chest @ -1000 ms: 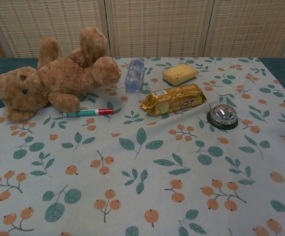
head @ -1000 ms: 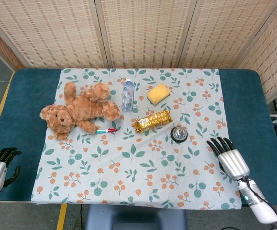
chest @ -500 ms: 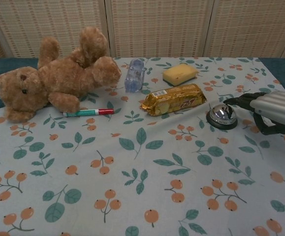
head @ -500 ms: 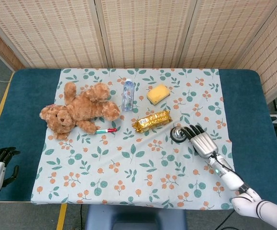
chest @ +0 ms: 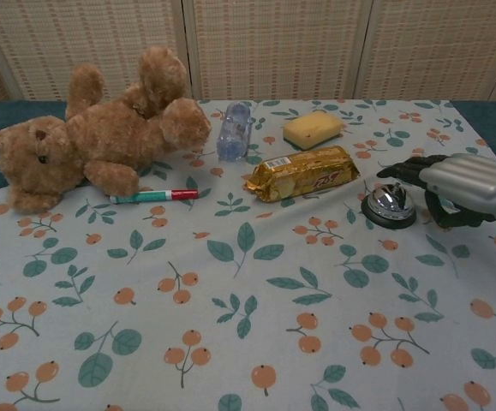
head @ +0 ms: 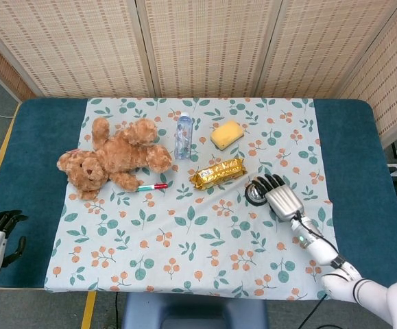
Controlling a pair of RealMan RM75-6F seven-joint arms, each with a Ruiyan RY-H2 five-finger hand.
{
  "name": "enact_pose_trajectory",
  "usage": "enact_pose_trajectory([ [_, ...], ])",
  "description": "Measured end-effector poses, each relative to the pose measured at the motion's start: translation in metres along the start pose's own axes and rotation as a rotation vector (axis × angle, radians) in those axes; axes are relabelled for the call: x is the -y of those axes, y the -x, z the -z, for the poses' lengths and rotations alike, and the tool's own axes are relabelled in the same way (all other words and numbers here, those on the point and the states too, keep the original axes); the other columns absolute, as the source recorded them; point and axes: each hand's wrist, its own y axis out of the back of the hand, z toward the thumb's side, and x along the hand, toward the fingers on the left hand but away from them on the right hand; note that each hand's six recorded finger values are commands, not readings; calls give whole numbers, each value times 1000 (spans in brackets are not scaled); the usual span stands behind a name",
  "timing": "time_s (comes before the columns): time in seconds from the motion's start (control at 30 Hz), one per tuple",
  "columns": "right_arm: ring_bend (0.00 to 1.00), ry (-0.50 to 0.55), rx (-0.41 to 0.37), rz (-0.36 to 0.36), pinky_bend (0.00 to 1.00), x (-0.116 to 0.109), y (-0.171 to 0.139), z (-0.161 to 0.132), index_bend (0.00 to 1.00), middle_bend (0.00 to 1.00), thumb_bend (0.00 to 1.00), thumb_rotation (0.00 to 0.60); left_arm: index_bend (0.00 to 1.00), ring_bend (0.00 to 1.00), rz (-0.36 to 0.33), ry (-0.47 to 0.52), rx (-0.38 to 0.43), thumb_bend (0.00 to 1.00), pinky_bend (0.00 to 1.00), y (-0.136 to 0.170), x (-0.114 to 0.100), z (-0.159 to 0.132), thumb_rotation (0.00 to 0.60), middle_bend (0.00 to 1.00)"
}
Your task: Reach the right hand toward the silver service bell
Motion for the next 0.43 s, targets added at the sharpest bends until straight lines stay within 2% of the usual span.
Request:
enact_pose_trajectory([
  [0.13,0,-55,31,56,93,-13,-32,11,0,59,1000,600,292,168,0,6,-5,481,413,-1,0,1,600,218],
  [0.23,0,-90,87,87,93,-21,-67,25,0,59,1000,600,292,167,6,5,-5,481,413,-2,2,2,600,218],
  [0.43,0,-97,183,60,93,-19,-124,45,0,59,1000,600,292,168,13,-5,9,482,413,-2,4,-2,600,218],
])
